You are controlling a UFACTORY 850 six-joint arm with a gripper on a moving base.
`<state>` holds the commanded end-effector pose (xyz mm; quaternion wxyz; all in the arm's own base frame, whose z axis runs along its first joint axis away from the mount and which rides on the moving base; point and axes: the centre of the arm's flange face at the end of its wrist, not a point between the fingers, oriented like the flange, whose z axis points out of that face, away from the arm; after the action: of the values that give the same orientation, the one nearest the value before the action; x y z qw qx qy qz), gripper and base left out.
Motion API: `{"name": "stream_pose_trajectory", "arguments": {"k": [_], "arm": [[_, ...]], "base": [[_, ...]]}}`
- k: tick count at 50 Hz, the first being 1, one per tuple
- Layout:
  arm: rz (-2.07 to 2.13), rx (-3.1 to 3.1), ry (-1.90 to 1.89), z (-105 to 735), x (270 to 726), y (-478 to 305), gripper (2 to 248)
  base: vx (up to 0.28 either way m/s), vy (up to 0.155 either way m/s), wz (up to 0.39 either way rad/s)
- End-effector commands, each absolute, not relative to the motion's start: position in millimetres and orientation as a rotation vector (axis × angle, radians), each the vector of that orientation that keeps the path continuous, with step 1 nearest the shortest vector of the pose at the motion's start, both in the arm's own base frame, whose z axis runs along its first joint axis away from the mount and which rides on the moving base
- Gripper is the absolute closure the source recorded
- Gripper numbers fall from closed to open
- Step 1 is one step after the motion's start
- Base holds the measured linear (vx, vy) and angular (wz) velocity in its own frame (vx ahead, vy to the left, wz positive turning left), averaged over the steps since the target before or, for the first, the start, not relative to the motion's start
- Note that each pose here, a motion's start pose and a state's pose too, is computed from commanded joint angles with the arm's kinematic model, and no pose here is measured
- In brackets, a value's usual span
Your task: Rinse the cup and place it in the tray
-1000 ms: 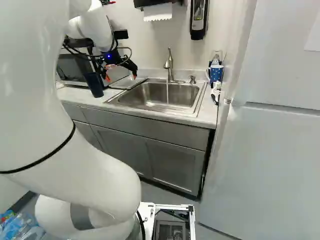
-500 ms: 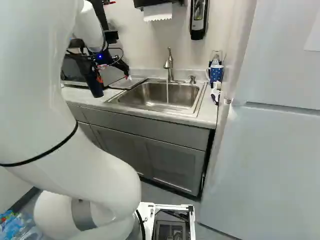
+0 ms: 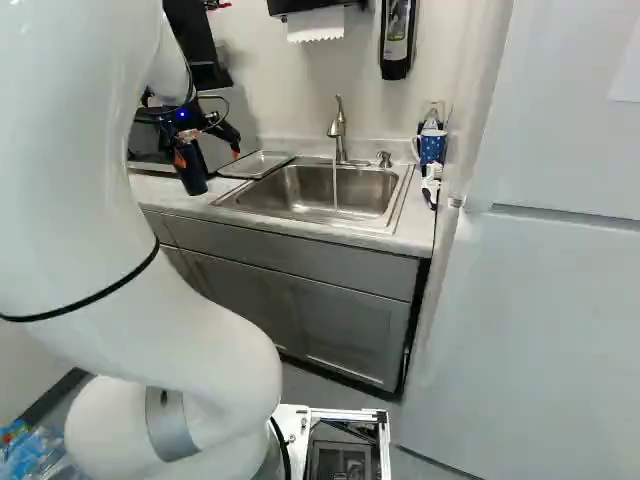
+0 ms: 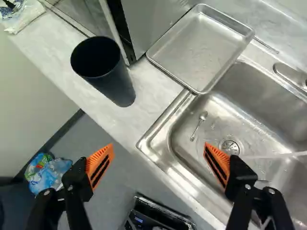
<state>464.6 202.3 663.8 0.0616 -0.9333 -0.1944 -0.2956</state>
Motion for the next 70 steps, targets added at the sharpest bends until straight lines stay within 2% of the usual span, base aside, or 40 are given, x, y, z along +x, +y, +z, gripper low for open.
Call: {"name": "stream_pose_trajectory", "arguments": {"k": [29,70], "arm": [[-0.866,-2.791,-0.682,637.9,478.5,248.9,3],[-1.097,-2.642,-0.699,602.7,501.4,285.1,3]], "base": [[0.000,0.000,0.000],[0.000,0.000,0.000]]}}
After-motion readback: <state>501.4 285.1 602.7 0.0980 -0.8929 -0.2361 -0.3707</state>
